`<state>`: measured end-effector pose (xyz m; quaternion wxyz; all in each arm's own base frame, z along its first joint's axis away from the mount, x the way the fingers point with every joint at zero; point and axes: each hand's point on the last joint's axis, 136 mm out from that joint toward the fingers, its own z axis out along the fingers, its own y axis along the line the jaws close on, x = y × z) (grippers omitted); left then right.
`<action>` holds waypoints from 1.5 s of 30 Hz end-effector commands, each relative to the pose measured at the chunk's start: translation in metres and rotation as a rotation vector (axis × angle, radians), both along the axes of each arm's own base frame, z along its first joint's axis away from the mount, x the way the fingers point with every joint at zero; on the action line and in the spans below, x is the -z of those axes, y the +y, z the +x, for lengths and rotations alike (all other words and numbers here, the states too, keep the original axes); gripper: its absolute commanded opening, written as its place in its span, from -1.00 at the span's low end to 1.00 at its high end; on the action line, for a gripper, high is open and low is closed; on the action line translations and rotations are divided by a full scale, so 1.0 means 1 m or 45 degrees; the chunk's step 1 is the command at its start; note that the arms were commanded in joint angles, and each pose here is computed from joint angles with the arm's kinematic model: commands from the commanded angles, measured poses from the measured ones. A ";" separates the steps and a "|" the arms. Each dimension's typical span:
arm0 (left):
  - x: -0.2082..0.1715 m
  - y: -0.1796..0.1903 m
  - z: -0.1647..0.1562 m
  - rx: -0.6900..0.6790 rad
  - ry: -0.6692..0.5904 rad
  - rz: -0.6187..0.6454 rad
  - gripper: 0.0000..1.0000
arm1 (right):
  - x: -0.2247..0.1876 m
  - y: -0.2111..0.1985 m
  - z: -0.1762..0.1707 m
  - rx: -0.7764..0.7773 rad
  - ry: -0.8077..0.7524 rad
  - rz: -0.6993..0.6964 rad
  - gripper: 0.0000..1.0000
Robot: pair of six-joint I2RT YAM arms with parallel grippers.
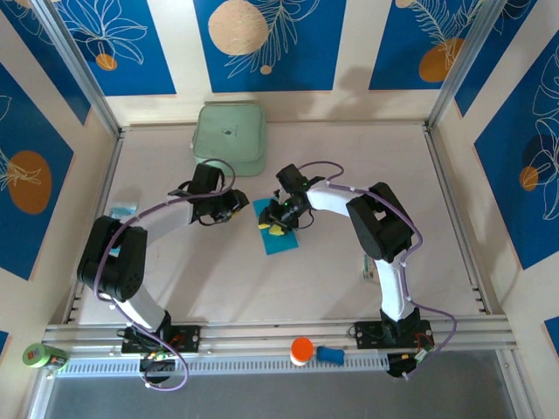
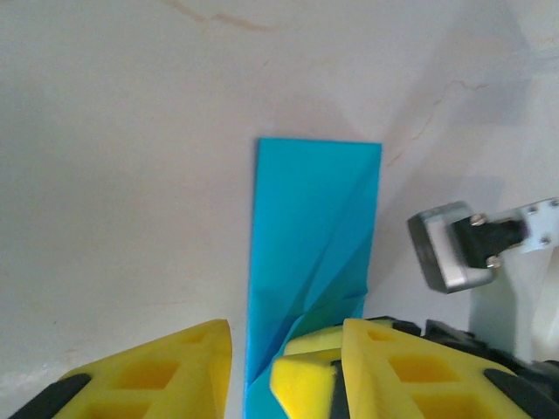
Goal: Fold a paper plane with a square sheet of paper (pick it up from the middle)
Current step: Fold the triangle a second time at the center of the table.
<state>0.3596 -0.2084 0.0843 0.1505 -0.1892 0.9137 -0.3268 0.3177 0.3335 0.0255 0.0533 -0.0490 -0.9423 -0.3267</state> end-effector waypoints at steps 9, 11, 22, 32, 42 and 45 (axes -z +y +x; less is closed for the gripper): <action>0.013 -0.032 -0.039 0.114 0.088 -0.067 -0.47 | 0.025 -0.015 -0.012 -0.001 0.060 -0.108 -0.18; 0.016 -0.037 -0.043 0.127 0.102 -0.074 -0.51 | 0.027 -0.016 -0.013 -0.002 0.066 -0.111 -0.29; 0.034 -0.060 -0.047 0.174 0.145 -0.086 -0.67 | 0.032 -0.023 -0.018 -0.004 0.081 -0.149 -0.89; 0.050 -0.062 -0.040 0.165 0.179 -0.012 -0.81 | 0.033 -0.025 -0.018 0.002 0.087 -0.152 -0.96; 0.071 -0.048 -0.052 0.156 0.241 0.154 -0.88 | 0.030 -0.022 -0.017 0.006 0.081 -0.123 -0.96; 0.075 -0.043 -0.053 0.151 0.251 0.200 -0.90 | 0.026 -0.020 -0.016 0.005 0.073 -0.099 -0.97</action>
